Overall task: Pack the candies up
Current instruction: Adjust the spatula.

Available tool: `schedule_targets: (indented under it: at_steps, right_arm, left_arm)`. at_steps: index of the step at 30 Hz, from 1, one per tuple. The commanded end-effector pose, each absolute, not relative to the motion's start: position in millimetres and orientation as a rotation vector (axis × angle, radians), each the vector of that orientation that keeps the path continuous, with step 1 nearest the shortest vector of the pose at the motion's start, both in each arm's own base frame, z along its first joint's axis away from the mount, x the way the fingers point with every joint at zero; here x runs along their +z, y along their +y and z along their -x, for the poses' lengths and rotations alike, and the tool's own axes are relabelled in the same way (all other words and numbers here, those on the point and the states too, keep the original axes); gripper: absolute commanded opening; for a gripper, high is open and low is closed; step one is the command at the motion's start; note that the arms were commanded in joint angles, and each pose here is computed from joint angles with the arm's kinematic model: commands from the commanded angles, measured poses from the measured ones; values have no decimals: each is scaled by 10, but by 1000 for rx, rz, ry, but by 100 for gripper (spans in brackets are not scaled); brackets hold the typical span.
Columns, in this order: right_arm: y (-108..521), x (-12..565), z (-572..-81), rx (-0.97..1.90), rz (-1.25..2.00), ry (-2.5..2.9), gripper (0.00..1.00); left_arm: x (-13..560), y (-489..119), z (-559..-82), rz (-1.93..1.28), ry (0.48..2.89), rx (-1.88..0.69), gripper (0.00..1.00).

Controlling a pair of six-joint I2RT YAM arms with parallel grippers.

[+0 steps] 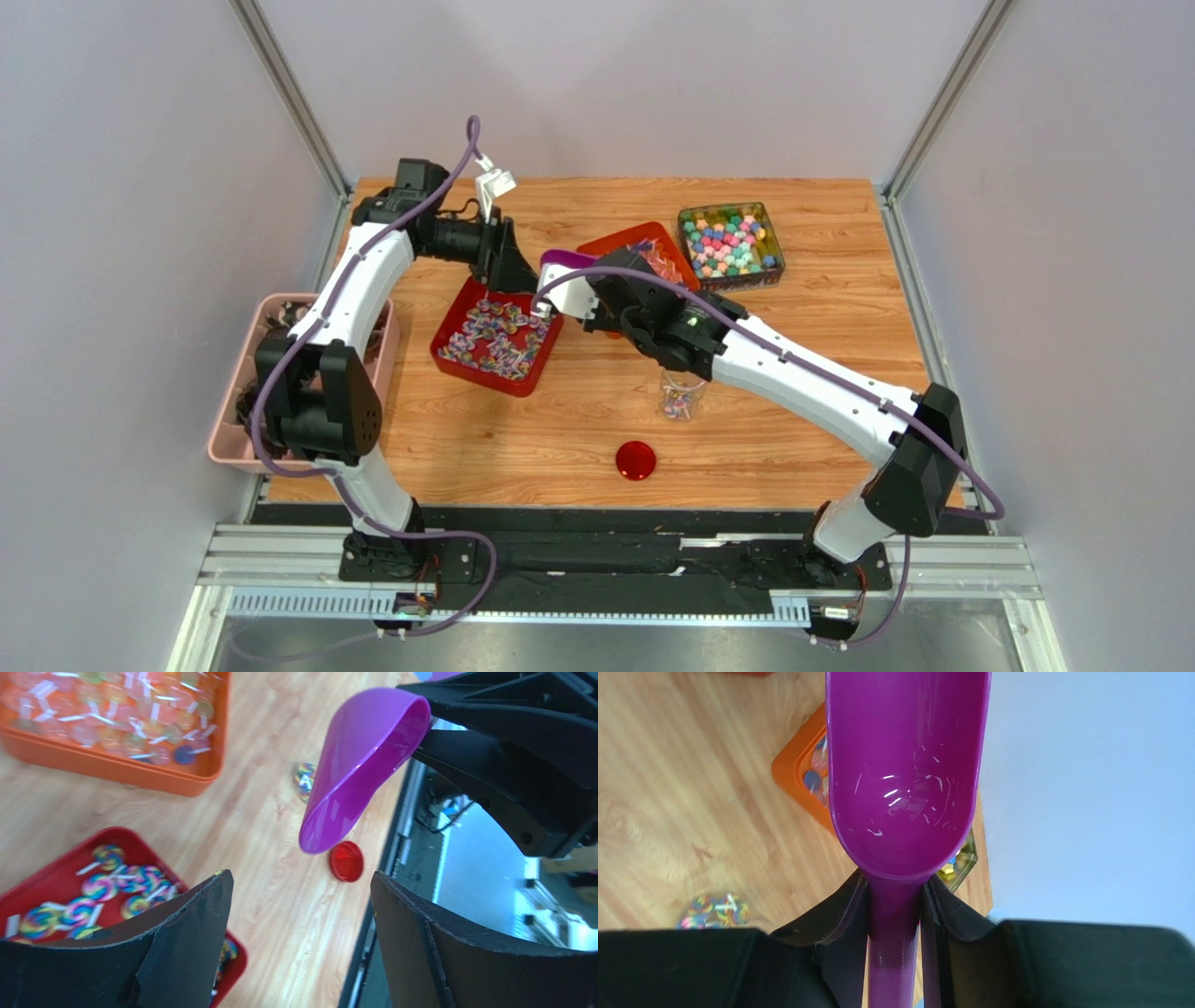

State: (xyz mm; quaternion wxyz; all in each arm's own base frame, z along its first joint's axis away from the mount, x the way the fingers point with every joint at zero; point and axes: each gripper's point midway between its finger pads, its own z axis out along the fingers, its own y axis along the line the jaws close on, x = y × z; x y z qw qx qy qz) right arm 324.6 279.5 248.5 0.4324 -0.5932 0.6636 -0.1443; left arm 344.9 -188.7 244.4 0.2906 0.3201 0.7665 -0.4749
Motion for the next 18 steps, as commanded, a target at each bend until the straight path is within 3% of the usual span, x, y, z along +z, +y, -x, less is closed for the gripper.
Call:
schedule_targets:
  at_steps: [1,11,18]
  right_arm:
    - [2968,2718,-3395,-375,1298,1596,0]
    - [3111,2495,-3328,-380,1332,1588,0]
    - [3193,2565,-3282,-366,1308,1573,0]
  left_arm:
    - [2608,-2061,-3363,-895,1974,-1393,79]
    - [2727,-2113,-3351,-903,1926,-1427,78]
    - [2659,-2120,-3361,-894,1941,-1439,58]
